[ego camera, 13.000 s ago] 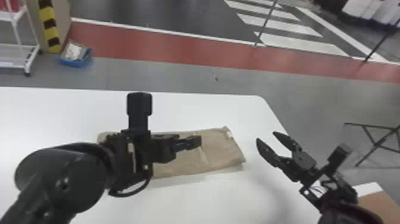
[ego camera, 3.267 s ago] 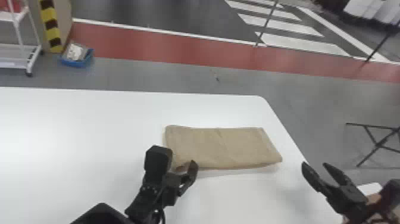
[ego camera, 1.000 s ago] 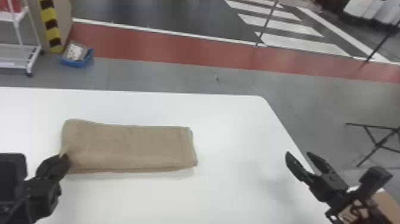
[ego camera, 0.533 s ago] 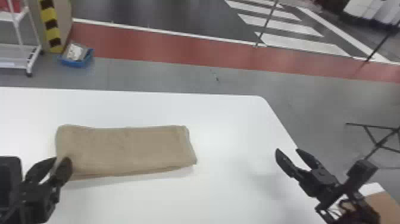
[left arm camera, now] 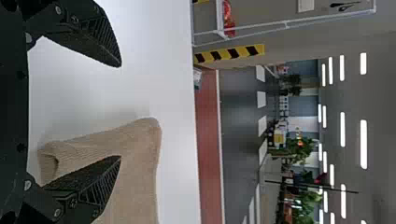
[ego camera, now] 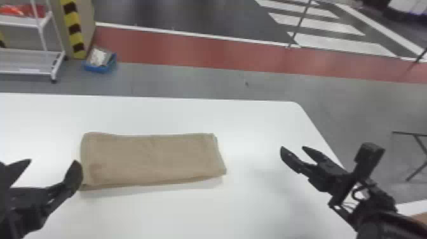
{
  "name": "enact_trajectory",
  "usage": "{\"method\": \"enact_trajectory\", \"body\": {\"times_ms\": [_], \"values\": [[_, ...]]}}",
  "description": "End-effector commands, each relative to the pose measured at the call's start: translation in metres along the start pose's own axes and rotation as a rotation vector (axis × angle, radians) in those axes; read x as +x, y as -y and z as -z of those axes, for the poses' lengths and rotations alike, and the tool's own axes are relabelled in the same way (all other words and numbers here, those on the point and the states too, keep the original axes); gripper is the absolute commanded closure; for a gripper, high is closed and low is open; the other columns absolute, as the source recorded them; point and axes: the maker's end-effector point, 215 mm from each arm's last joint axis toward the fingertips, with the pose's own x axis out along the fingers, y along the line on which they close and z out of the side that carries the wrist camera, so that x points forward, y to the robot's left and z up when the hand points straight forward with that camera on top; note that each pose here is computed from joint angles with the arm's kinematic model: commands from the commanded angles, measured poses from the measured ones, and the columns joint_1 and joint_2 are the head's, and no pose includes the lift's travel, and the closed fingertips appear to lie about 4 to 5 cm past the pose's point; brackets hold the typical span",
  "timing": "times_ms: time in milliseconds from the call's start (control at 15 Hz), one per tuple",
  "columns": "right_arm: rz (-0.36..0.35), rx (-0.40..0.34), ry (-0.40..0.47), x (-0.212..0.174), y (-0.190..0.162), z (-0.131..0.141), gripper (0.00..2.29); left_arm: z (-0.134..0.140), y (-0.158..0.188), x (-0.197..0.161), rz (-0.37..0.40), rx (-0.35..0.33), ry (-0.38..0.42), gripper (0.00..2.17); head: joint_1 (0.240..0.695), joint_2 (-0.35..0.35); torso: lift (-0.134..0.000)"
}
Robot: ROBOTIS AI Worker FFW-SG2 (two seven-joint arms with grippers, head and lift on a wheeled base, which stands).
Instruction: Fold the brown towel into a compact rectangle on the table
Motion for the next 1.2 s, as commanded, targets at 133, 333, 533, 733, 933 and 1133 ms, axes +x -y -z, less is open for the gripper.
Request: {"method": "enact_trajectory", "body": {"times_ms": [133, 333, 533, 733, 933, 1133], "values": [[-0.089, -0.033, -0.040, 0.033, -0.069, 0.010, 0.07, -0.035, 0.041, 0.046, 0.138, -0.034, 0.106, 0.18, 0.695, -0.178, -0.124], [-0.092, -0.047, -0.047, 0.028, -0.081, 0.016, 0.07, -0.014, 0.081, 0.082, 0.217, 0.007, 0.056, 1.09, 0.695, -0.157, -0.124], [-0.073, -0.049, -0.050, 0.016, -0.073, 0.018, 0.07, 0.008, 0.083, 0.095, 0.221, 0.005, 0.013, 1.74, 0.695, -0.184, -0.124], [-0.080, -0.026, -0.097, 0.017, -0.078, 0.031, 0.07, 0.034, 0.068, 0.100, 0.186, 0.048, -0.031, 1.74, 0.695, -0.192, -0.124], [-0.095, -0.035, -0.138, 0.030, -0.100, 0.034, 0.05, 0.048, 0.059, 0.102, 0.167, 0.066, -0.058, 1.74, 0.695, -0.170, -0.124], [-0.073, -0.029, -0.199, 0.041, -0.110, 0.047, 0.06, 0.058, 0.060, 0.100, 0.170, 0.069, -0.075, 1.74, 0.695, -0.135, -0.124]]}}
